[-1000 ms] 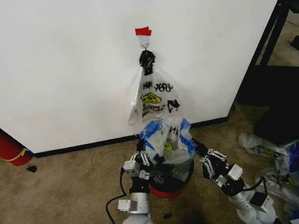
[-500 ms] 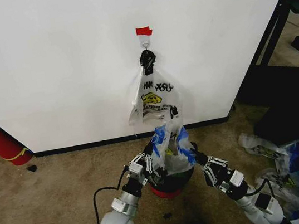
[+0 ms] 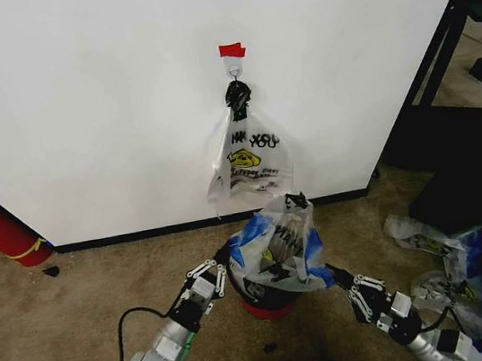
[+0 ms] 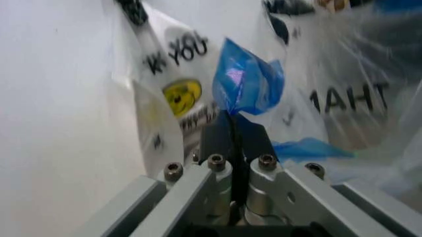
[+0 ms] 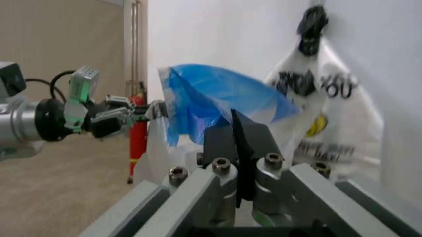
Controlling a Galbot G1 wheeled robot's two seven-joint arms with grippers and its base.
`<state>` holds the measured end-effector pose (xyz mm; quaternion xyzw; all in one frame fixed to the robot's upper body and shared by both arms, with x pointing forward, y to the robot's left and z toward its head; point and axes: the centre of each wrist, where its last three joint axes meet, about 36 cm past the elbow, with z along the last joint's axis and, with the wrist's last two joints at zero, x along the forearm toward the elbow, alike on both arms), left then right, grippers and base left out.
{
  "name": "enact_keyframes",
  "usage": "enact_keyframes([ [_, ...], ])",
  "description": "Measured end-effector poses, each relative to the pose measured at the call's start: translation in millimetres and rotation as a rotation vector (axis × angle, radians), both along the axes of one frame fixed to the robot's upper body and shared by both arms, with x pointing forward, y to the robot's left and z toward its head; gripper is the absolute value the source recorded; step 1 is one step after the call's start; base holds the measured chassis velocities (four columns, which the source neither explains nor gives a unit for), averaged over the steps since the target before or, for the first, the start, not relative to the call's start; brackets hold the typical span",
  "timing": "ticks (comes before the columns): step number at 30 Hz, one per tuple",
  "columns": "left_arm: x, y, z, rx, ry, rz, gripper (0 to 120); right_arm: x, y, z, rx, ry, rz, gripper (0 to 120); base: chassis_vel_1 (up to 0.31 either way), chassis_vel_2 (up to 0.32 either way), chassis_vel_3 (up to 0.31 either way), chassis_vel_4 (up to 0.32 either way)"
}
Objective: Pick up the garbage bag from the wall and place it over the trash bin.
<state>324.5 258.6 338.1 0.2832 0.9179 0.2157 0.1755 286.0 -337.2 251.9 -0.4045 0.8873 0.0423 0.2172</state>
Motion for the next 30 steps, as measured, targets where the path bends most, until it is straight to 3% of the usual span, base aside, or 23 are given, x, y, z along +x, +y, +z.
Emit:
enact_keyframes([
  [5,-7.2,4.4,-19.5,0.047,0.034,0.011,0,-2.1,-5.1,-12.7,-0.035,0.012,0.049,0,0.000,0.000,0.000,0.000],
  [9,-7.1,-4.0,-38.6,0.041,0.055,0.026,0,5.7,-17.5,-24.4,-0.089,0.012,0.091,0,0.000,0.000,0.000,0.000],
  [16,-11.6,-9.4,-39.8,0.053,0.035,0.017,0,8.1,-30.0,-31.3,-0.125,0.023,0.102,0,0.000,0.000,0.000,0.000],
  [23,-28.3,17.2,-22.9,0.215,-0.070,0.049,0,0.4,-46.8,-49.5,-0.154,0.063,0.167,0,0.000,0.000,0.000,0.000],
  [30,-46.5,38.9,-28.5,0.318,-0.071,0.059,0,-9.4,-53.0,-72.3,-0.142,0.120,0.178,0,0.000,0.000,0.000,0.000],
])
